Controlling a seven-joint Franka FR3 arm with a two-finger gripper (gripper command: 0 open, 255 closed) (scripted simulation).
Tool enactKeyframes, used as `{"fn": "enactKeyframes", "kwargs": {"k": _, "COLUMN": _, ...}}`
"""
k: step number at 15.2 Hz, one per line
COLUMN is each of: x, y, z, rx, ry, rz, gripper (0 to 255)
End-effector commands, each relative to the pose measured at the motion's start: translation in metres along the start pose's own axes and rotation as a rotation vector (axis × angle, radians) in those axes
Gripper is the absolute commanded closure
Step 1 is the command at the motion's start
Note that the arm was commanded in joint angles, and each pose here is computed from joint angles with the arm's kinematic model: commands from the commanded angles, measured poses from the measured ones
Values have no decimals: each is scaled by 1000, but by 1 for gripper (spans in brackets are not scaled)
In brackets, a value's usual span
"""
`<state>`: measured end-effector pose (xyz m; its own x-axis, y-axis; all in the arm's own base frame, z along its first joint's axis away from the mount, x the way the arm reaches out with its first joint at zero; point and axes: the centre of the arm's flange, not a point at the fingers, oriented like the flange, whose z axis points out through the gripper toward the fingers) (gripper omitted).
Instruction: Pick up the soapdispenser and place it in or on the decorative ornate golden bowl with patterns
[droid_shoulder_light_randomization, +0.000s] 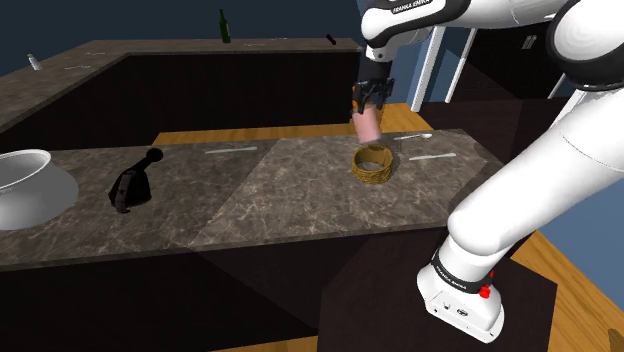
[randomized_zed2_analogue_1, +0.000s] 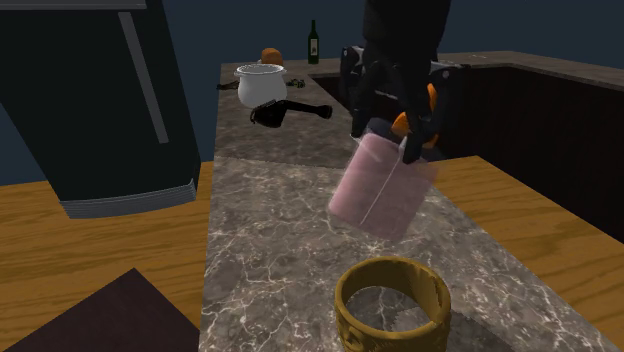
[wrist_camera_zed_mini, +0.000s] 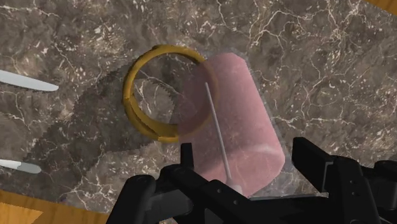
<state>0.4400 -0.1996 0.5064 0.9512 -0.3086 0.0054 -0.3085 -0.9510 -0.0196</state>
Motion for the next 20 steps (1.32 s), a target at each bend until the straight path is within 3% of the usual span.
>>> {"fn": "enactKeyframes", "kwargs": {"k": 1, "x": -17, "y": 22, "z": -3, "rx": 1, "ry": 0, "rz": -1, "gripper": 255}}
{"fn": "enactKeyframes", "kwargs": {"k": 5, "x": -49, "y": 62, "z": -7, "rx": 1, "ry": 0, "rz": -1, "gripper": 255}}
{"fn": "enactKeyframes", "kwargs": {"k": 20, "x": -49, "y": 64, "z": 72, "rx": 1, "ry": 0, "rz": -1, "gripper": 255}}
